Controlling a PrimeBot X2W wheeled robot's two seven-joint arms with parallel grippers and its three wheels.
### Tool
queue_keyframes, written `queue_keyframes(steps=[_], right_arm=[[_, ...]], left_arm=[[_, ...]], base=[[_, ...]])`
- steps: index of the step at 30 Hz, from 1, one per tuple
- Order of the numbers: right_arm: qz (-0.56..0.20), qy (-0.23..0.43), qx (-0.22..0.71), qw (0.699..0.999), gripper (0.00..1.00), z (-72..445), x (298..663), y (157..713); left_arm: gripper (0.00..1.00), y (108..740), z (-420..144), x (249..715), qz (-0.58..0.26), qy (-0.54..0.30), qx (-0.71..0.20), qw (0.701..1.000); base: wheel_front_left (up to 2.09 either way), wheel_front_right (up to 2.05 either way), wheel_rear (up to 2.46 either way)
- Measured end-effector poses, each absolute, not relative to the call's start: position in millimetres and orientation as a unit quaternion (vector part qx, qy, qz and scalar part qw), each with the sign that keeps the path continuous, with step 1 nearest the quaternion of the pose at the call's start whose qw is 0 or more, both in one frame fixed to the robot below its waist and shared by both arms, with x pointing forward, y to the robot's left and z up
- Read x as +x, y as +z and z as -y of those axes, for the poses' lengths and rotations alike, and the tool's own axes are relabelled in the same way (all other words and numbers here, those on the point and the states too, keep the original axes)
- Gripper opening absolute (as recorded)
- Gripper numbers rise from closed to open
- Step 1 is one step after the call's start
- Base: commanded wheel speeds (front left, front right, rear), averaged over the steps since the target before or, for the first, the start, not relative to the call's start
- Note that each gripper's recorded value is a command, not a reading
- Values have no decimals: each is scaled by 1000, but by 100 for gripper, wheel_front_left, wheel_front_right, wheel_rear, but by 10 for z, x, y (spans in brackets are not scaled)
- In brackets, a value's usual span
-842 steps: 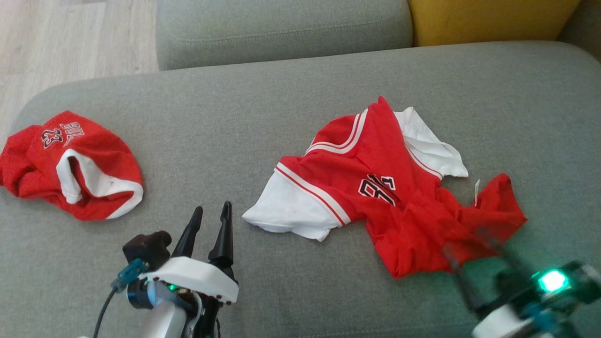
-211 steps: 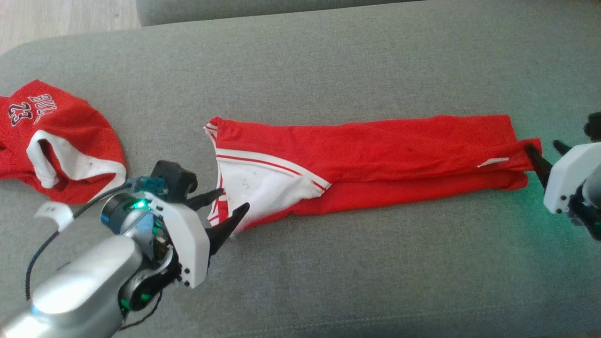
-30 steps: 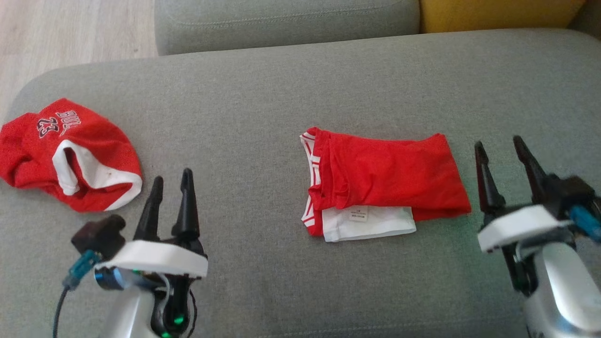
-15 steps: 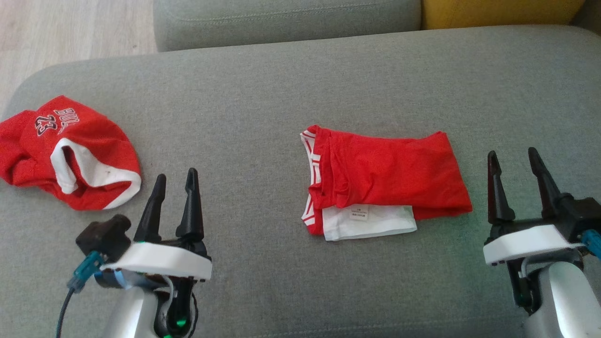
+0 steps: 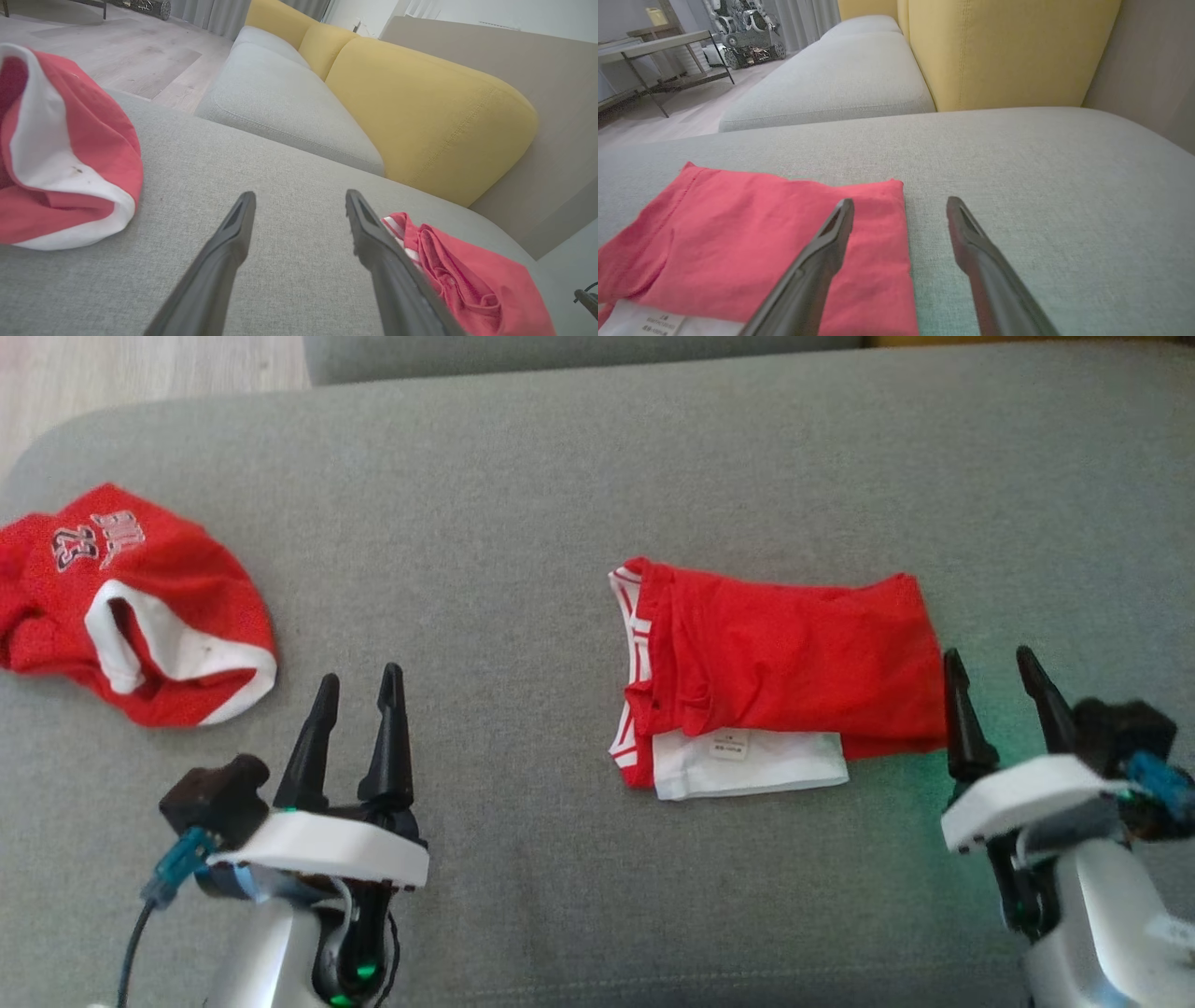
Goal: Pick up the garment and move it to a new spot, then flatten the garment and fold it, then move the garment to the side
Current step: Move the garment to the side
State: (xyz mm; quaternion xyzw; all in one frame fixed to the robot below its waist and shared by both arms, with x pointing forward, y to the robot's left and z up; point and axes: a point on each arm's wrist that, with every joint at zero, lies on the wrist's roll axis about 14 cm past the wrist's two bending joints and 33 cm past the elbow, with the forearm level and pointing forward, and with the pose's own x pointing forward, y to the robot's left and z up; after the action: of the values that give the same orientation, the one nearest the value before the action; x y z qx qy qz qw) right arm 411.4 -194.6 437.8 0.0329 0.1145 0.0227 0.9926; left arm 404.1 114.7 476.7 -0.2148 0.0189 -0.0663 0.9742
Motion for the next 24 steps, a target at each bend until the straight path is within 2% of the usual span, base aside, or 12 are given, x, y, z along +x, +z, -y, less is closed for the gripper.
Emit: queue_keyframes(steps=[7, 13, 16, 17, 18, 21, 24], right_arm=[[-157, 25, 39, 987, 100, 1901, 4300, 4190], [-240, 18, 69, 968, 100, 1838, 4234, 3779], [-252, 26, 70, 965, 100, 1776, 4266, 3736], [-254, 32, 70, 964, 45, 1739, 4276, 3729], [-254, 38, 69, 964, 0, 1699, 4286, 3727], [-245, 54, 55, 967, 0, 1633, 4324, 3763], [-216, 71, 1, 974, 0, 1700, 4398, 3886]], left_arm=[[100, 4716, -1177, 4145, -23, -63, -215, 974], [100, 4623, -1215, 4157, -34, -56, -214, 975], [100, 4619, -1211, 4192, -34, -58, -215, 974], [100, 4627, -1210, 4211, -32, -59, -215, 974], [100, 4632, -1207, 4227, -31, -59, -215, 974], [100, 4619, -1192, 4251, -32, -61, -216, 974], [100, 4597, -1145, 4272, -35, -68, -213, 974]], base=[[0, 0, 0], [0, 0, 0], [0, 0, 0], [0, 0, 0], [0, 0, 0], [0, 0, 0], [0, 0, 0]])
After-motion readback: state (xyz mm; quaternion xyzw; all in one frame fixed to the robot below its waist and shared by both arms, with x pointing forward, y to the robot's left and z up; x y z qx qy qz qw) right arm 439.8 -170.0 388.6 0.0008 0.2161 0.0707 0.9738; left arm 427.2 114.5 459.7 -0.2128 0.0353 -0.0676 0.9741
